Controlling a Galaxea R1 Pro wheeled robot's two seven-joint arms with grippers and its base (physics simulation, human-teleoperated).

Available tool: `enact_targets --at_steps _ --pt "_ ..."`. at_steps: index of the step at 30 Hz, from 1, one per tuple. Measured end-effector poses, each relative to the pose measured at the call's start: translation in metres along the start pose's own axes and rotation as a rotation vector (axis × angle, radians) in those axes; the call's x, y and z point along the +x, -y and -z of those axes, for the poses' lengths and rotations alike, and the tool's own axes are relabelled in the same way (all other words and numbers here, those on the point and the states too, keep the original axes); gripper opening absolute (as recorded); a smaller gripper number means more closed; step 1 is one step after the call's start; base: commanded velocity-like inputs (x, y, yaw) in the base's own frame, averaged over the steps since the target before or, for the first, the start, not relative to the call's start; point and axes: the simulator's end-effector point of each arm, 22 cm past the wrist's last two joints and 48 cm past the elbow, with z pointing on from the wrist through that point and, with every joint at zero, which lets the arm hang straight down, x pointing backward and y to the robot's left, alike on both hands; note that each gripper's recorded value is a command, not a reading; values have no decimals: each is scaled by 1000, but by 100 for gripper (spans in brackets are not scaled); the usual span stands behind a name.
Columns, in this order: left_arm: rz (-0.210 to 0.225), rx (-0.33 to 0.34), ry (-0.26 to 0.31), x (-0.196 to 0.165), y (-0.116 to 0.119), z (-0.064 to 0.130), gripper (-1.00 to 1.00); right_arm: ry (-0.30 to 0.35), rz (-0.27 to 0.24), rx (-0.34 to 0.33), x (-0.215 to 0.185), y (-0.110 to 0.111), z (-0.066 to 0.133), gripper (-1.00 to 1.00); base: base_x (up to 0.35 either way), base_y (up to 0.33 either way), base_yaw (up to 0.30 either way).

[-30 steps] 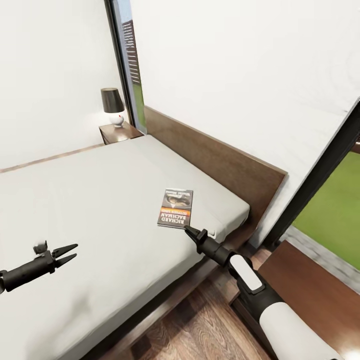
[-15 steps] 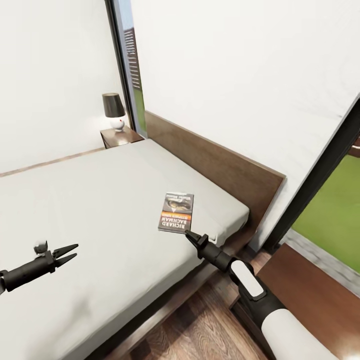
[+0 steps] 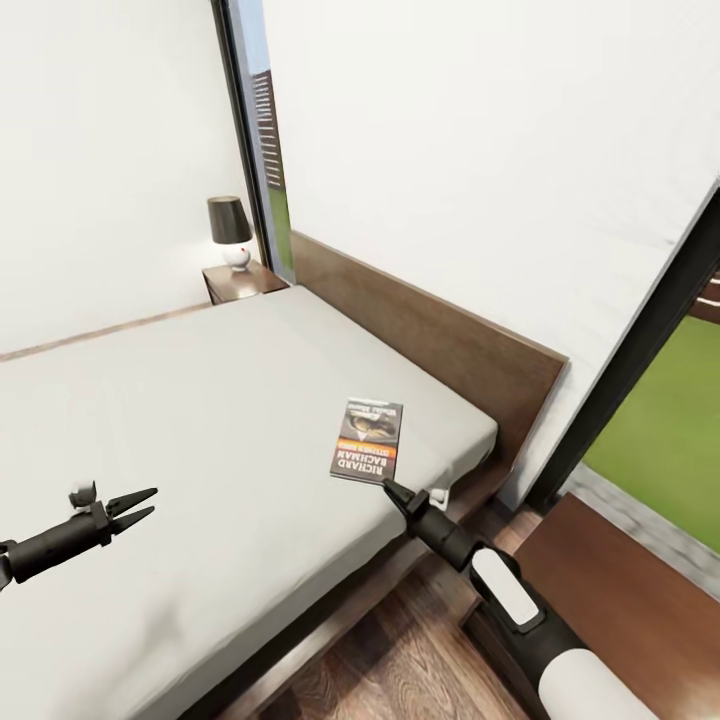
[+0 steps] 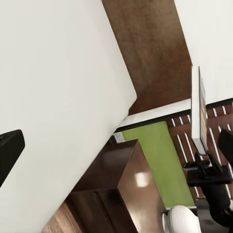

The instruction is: In the bedroom, move the book from the bed onto either nightstand, and place the two sandals side by side next to the bed.

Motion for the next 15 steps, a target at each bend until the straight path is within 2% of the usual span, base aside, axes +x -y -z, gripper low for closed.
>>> enact_targets --at_steps 4,15 --pt "-4 5 3 -2 3 0 100 -2 34 -26 2 -4 3 -100 0 0 0" --pt "-13 18 9 -4 12 0 100 -8 45 -66 7 -11 8 -100 0 0 0"
